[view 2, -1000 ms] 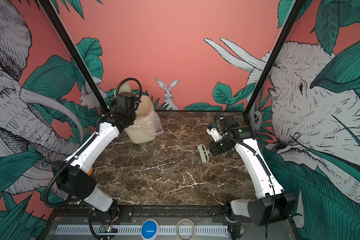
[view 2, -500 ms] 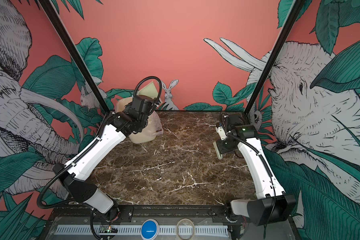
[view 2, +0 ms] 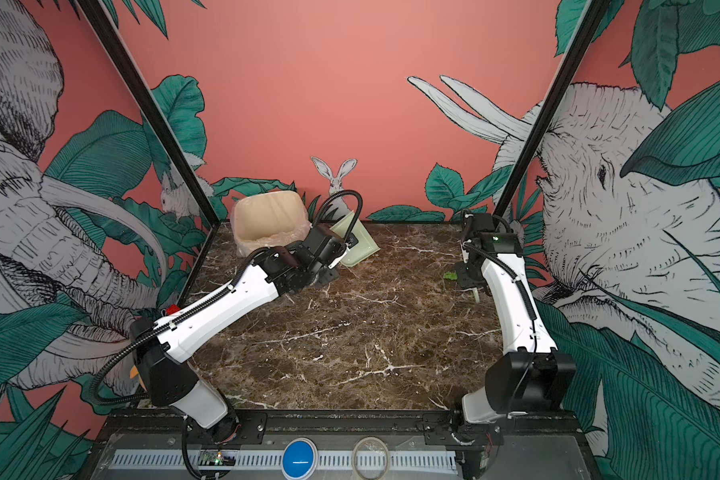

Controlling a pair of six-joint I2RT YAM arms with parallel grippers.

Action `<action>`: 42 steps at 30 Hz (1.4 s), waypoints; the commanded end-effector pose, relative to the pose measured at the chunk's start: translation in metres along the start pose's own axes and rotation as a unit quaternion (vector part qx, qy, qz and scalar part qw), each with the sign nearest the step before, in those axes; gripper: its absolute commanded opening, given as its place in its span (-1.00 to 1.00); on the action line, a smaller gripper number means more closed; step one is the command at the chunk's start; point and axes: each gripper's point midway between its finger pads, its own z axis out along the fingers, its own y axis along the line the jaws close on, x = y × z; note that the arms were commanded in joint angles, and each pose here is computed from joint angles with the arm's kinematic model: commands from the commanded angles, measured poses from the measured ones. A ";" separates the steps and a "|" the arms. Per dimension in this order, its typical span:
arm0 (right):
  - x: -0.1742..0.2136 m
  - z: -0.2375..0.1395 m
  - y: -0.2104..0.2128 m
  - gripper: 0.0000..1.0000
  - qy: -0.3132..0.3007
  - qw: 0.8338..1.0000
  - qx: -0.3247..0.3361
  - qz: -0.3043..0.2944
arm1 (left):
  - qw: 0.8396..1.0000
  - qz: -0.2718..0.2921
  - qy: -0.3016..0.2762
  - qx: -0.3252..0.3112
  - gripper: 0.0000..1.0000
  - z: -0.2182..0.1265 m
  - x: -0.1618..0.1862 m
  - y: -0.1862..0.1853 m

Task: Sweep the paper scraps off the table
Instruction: 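Lower the dustpan with the left while the right brush nears the last scrap, then push the last green scrap toward the dustpan with the right brush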

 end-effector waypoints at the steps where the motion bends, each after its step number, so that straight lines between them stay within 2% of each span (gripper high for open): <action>1: -0.018 0.005 -0.025 -1.00 -0.014 0.999 0.036 0.014 | 0.997 -0.066 -0.021 0.047 -0.74 -0.008 0.002 -0.019; 5: -0.035 0.031 -0.038 -1.00 -0.002 0.999 0.042 0.022 | 0.995 -0.074 -0.013 0.067 -0.73 -0.001 0.012 -0.036; 10: -0.055 0.057 -0.048 -1.00 0.022 0.998 0.066 0.003 | 0.994 -0.068 0.003 0.085 -0.73 0.006 0.024 -0.052; 20: -0.076 0.101 -0.041 -1.00 0.036 0.997 0.055 -0.038 | 0.989 -0.076 0.026 0.127 -0.73 0.014 0.043 -0.083; 25: -0.086 0.116 -0.036 -1.00 0.039 0.997 0.045 -0.046 | 0.988 -0.072 0.035 0.129 -0.73 0.015 0.048 -0.088; 35: -0.102 0.128 0.008 -1.00 0.041 0.993 0.012 -0.108 | 0.988 -0.073 0.045 0.130 -0.73 0.020 0.056 -0.092; 42: -0.099 0.118 0.056 -1.00 0.043 0.986 -0.033 -0.156 | 0.988 -0.074 0.050 0.127 -0.73 0.019 0.063 -0.092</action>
